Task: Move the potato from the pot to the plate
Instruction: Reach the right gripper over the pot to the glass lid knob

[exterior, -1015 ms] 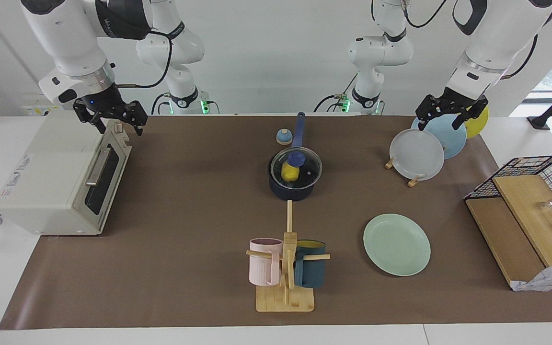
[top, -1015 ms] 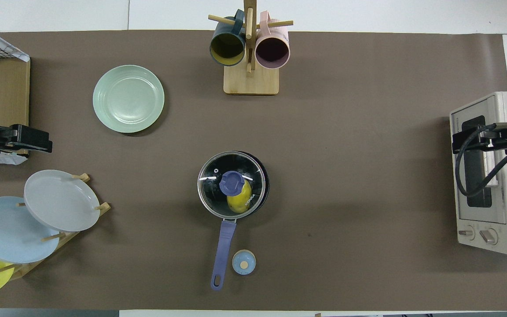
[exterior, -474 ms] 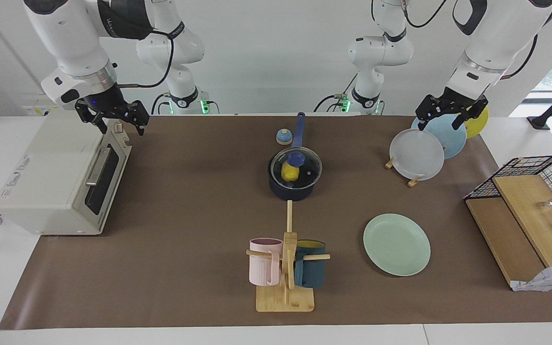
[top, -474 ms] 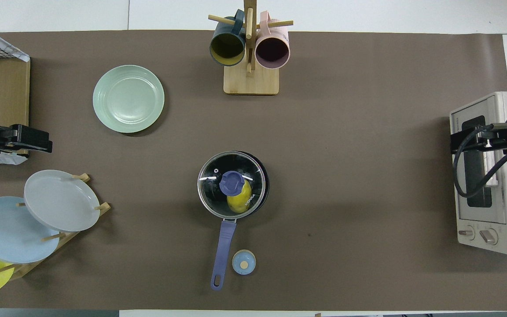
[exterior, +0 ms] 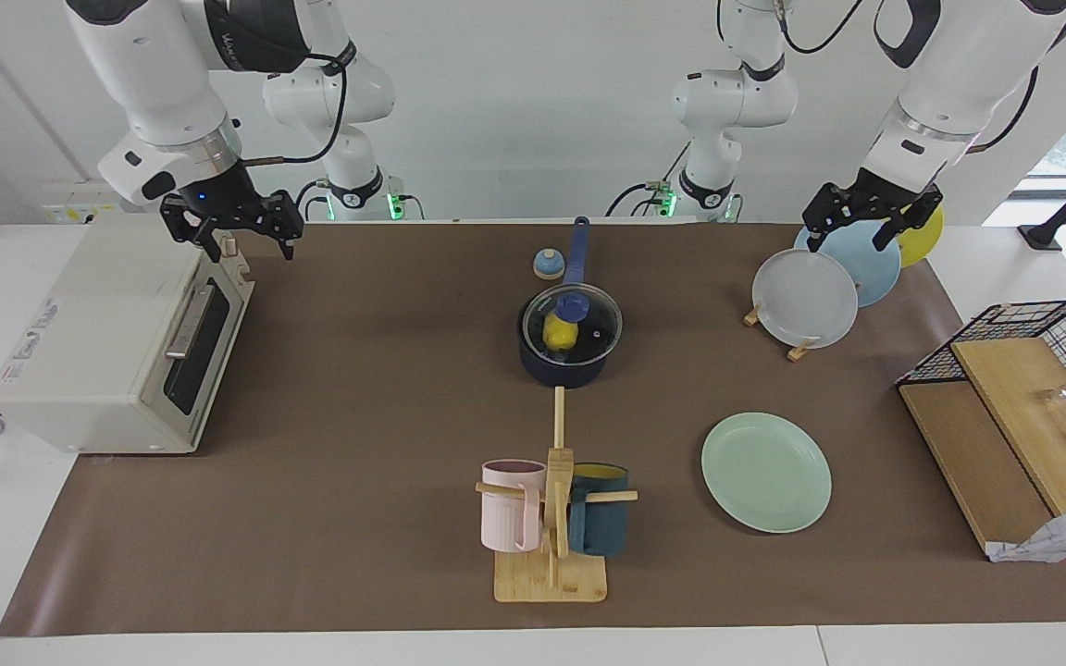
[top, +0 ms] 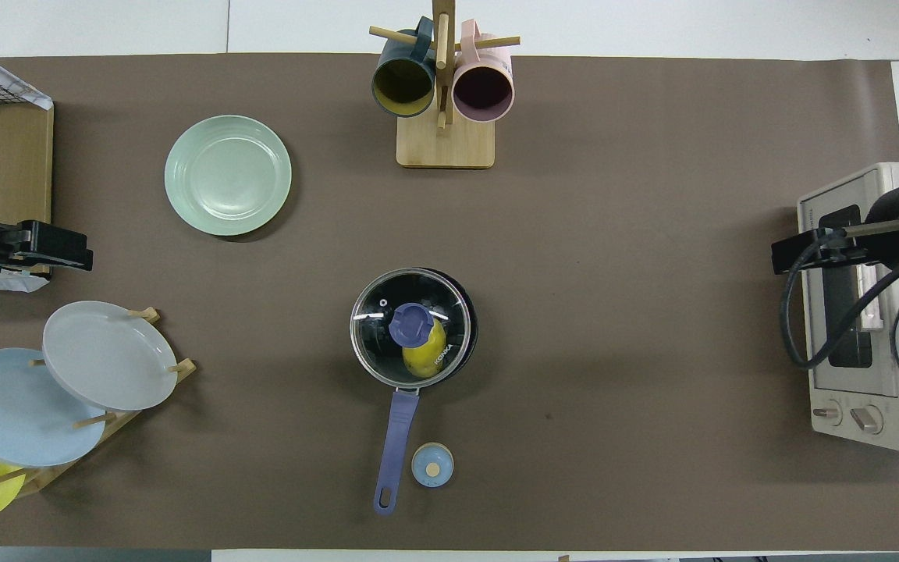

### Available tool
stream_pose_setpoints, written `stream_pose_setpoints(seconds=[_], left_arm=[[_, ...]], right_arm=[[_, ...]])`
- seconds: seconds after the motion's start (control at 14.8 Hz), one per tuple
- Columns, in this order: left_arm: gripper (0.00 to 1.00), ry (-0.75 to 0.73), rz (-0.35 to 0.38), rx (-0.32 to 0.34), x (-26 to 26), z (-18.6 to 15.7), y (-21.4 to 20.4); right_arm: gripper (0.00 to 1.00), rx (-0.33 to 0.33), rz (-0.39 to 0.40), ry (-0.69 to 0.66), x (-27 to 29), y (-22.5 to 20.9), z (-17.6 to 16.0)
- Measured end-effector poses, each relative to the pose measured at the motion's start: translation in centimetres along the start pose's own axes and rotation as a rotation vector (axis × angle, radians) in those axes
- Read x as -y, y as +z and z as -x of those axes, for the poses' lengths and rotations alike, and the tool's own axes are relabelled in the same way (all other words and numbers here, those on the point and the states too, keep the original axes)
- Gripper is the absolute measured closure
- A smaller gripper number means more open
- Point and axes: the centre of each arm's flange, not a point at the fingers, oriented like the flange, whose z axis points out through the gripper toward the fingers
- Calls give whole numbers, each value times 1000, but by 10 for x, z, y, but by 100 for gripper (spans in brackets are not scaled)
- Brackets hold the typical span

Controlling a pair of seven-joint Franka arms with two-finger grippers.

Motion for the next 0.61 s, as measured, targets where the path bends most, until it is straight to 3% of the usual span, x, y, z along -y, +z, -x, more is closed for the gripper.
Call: stream_pose_setpoints(seconds=[0.61], left_arm=[[0,0,0,0,0,0,0]], right_arm=[[0,-17,-49,-70,221,47,-27]])
